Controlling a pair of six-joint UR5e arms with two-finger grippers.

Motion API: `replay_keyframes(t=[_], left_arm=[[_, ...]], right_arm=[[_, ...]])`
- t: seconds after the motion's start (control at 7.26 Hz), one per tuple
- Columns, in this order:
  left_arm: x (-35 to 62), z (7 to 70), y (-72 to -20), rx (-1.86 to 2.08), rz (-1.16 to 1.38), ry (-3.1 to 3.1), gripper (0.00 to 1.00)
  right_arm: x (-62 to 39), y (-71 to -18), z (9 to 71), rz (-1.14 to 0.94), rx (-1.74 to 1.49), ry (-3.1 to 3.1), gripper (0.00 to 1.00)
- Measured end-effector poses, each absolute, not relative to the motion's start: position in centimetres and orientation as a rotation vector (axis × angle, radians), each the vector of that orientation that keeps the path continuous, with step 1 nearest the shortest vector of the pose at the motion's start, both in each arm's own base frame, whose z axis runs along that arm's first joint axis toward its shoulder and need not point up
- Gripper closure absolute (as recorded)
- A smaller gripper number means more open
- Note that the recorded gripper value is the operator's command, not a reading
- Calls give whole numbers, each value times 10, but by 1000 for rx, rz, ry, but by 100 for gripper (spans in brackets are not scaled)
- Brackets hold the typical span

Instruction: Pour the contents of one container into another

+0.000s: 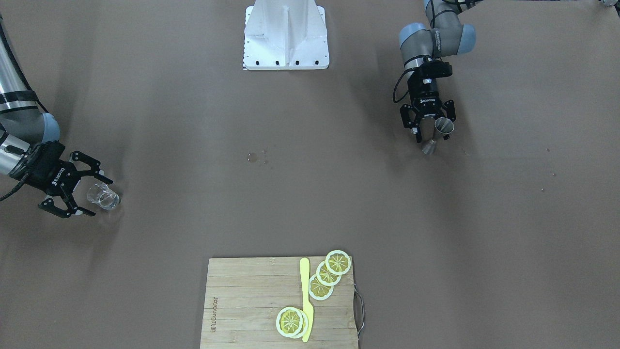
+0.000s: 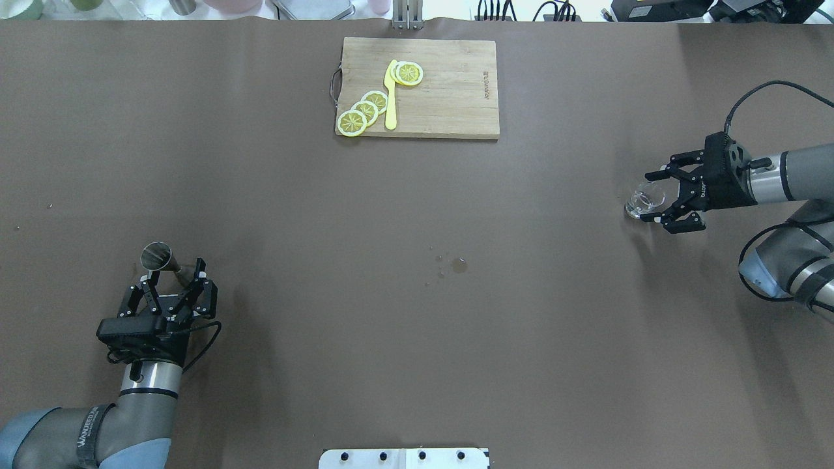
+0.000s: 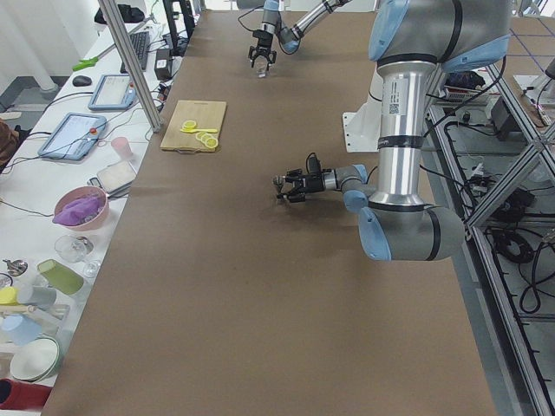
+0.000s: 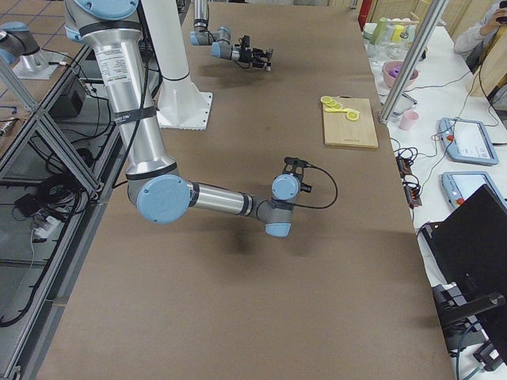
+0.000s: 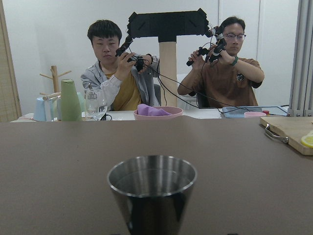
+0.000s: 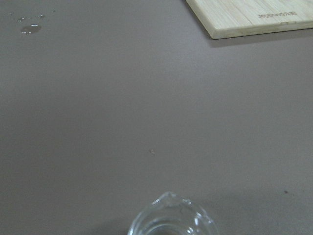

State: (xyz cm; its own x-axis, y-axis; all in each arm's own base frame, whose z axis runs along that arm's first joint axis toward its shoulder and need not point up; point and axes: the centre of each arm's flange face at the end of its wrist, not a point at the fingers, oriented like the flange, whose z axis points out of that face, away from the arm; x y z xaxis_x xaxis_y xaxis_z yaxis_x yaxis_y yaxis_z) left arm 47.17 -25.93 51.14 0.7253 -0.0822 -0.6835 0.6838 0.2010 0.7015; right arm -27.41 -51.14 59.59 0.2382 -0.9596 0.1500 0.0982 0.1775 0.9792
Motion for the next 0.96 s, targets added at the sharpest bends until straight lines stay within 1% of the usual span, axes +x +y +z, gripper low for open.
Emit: replay_keyframes(t=[0.28, 0.41, 0.55, 0.69, 0.96], left_arm=[[469, 519, -264, 1266, -576, 560, 24], [469, 521, -265, 1264, -575, 555, 47], [468, 521, -266, 1263, -575, 553, 58], [468, 522, -266, 1262, -573, 551, 61], [469, 521, -266, 1261, -571, 550, 60]], right_arm=[[-276, -511, 595, -972, 1102, -1032, 22], [-276, -511, 595, -967, 1098, -1035, 27], [-276, -511, 595, -962, 1093, -1038, 30], [-276, -511, 595, -958, 1090, -1041, 32], [-276, -511, 595, -949, 1084, -1046, 33]])
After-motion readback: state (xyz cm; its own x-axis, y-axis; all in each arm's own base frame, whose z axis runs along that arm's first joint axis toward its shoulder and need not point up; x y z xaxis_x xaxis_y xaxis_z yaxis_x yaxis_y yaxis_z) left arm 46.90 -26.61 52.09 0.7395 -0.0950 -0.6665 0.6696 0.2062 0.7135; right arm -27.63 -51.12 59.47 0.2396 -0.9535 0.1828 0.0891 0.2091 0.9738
